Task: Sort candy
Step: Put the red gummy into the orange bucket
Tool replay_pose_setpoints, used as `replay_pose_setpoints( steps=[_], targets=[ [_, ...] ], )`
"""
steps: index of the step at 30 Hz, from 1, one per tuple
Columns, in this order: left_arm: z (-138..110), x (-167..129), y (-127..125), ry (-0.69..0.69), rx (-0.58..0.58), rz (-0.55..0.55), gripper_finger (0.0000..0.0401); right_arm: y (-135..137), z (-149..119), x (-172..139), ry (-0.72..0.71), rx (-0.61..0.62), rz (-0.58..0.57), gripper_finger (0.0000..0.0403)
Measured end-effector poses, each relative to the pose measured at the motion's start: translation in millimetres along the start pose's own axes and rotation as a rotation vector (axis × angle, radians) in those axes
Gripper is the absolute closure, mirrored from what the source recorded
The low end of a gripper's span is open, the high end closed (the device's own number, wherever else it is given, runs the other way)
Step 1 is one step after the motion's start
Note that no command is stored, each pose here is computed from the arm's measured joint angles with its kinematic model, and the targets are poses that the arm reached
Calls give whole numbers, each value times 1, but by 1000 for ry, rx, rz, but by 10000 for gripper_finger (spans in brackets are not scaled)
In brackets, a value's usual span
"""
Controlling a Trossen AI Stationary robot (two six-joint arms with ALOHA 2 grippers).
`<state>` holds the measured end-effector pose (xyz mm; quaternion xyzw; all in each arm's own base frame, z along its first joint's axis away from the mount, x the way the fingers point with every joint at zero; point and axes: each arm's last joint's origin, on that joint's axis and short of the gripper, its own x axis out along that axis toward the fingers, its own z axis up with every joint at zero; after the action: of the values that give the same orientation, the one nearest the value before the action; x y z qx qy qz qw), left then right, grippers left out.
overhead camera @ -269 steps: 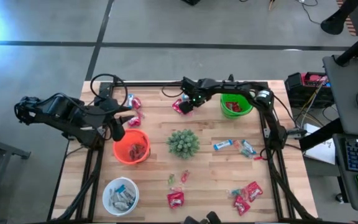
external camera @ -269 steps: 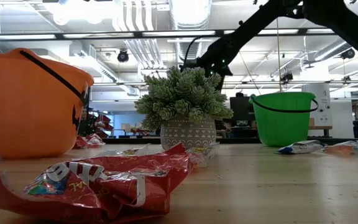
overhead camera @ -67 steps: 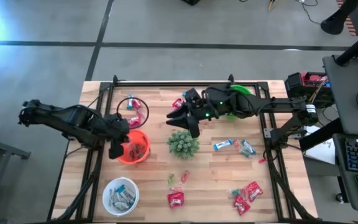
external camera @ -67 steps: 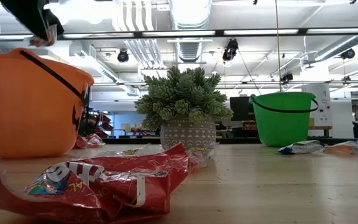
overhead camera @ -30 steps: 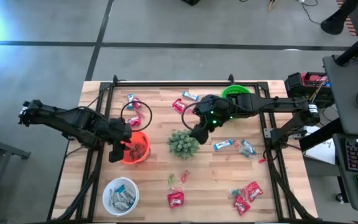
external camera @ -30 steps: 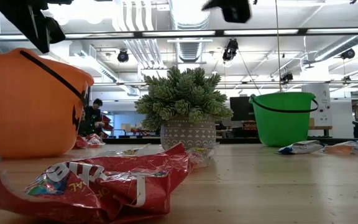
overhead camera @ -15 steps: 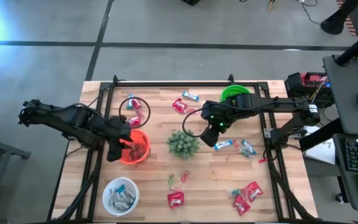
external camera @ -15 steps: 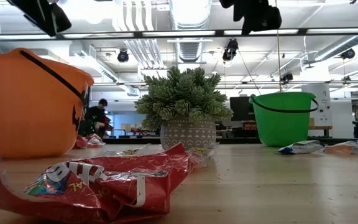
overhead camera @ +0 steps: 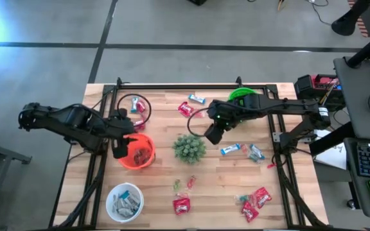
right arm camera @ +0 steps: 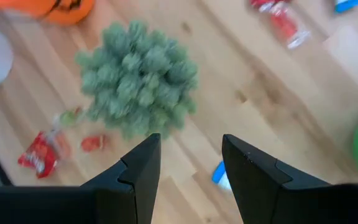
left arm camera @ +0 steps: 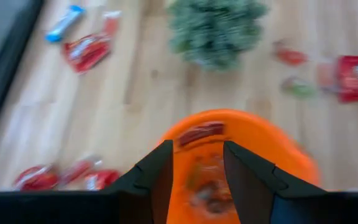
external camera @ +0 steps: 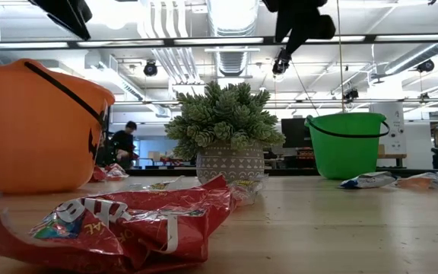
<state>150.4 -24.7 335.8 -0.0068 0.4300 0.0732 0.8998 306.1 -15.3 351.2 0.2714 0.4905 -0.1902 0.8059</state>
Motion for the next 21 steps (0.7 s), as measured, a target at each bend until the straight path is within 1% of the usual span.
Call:
replay_pose_setpoints(
  steps=[2,5,9,12,14,18,19,21],
  targets=[
    [-2,1,4,23,-26,64,278,-4,6,0,-41,9,-6,239],
    [-4,2,12,46,-96,165,278,-10,15,0,-90,-14,-13,239],
    [-5,3,23,40,-234,269,278,-22,28,-1,-143,-60,-15,239],
    [-4,4,34,30,-349,352,278,-33,37,-2,-178,-69,-28,239],
    [-3,7,43,21,-454,422,278,-42,43,-2,-192,-69,-43,239],
    [-2,14,66,-3,-766,548,278,-62,53,-4,-215,-61,-76,239],
    [-1,16,71,-5,-818,567,278,-67,55,-5,-218,-62,-86,239],
    [2,23,78,1,-865,564,278,-77,59,-6,-223,-75,-106,239]
  ],
)
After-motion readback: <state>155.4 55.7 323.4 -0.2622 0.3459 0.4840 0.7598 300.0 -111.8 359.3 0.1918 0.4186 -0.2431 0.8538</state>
